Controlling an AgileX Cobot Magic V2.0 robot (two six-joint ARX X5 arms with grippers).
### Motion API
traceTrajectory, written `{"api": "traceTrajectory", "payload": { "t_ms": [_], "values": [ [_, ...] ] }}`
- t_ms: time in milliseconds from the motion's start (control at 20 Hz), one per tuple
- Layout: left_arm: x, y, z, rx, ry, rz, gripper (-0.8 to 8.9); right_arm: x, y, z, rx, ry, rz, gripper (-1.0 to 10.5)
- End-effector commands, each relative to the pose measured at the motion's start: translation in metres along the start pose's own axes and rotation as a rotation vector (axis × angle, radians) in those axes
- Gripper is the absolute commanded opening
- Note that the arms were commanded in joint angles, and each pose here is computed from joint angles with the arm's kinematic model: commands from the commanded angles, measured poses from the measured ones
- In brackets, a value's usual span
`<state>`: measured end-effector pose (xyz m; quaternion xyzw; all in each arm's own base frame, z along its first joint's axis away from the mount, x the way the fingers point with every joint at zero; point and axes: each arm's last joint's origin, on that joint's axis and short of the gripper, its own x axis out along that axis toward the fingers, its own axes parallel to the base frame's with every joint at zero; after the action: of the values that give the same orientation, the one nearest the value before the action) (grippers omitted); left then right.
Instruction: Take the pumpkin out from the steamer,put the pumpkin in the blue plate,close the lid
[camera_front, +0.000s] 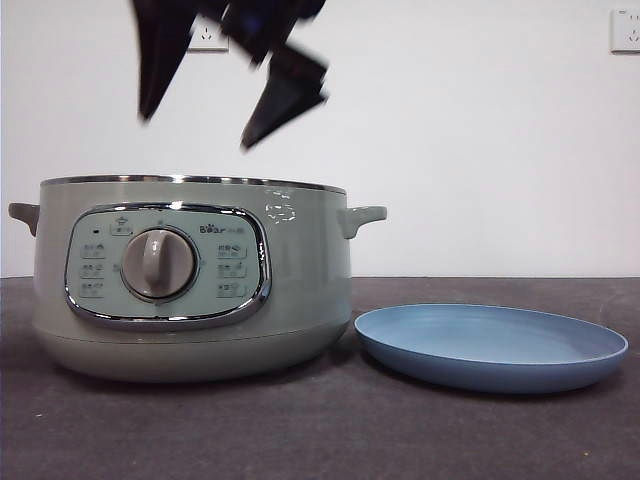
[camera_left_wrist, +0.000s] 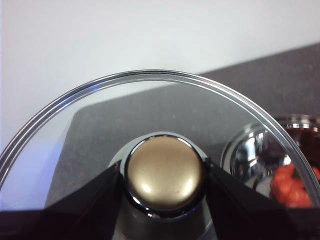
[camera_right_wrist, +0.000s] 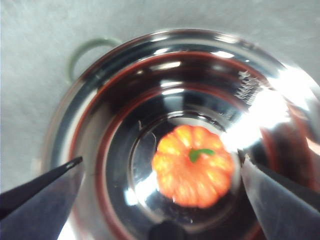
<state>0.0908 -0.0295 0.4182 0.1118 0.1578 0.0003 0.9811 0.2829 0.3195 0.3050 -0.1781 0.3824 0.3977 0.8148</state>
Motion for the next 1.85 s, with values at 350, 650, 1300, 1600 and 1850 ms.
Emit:
{"api": "traceTrajectory", "payload": {
  "t_ms": [350, 650, 1300, 1600, 1850],
  "values": [
    [-0.007, 0.004, 0.002, 0.0, -0.019, 0.01, -0.09, 0.081, -0.014, -0.022, 0.009, 0.123, -0.011, 5.7],
    [-0.007, 0.004, 0.001, 0.004, -0.013, 0.01, -0.09, 0.083, -0.015, -0.024, 0.024, 0.136, -0.014, 1.4],
    [0.017, -0.011, 0.019, -0.022, -0.085, -0.125, -0.09, -0.128, -0.037, -0.033, 0.127, 0.166, -0.24, 0.0],
    [0.044, -0.027, 0.027, -0.009, -0.068, -0.227, -0.09, -0.157, -0.065, -0.085, 0.379, 0.326, -0.622, 0.0],
    [0.055, -0.035, 0.03, -0.007, -0.071, -0.283, -0.09, -0.124, -0.066, -0.134, 0.414, 0.218, -0.702, 0.0]
  ]
}}
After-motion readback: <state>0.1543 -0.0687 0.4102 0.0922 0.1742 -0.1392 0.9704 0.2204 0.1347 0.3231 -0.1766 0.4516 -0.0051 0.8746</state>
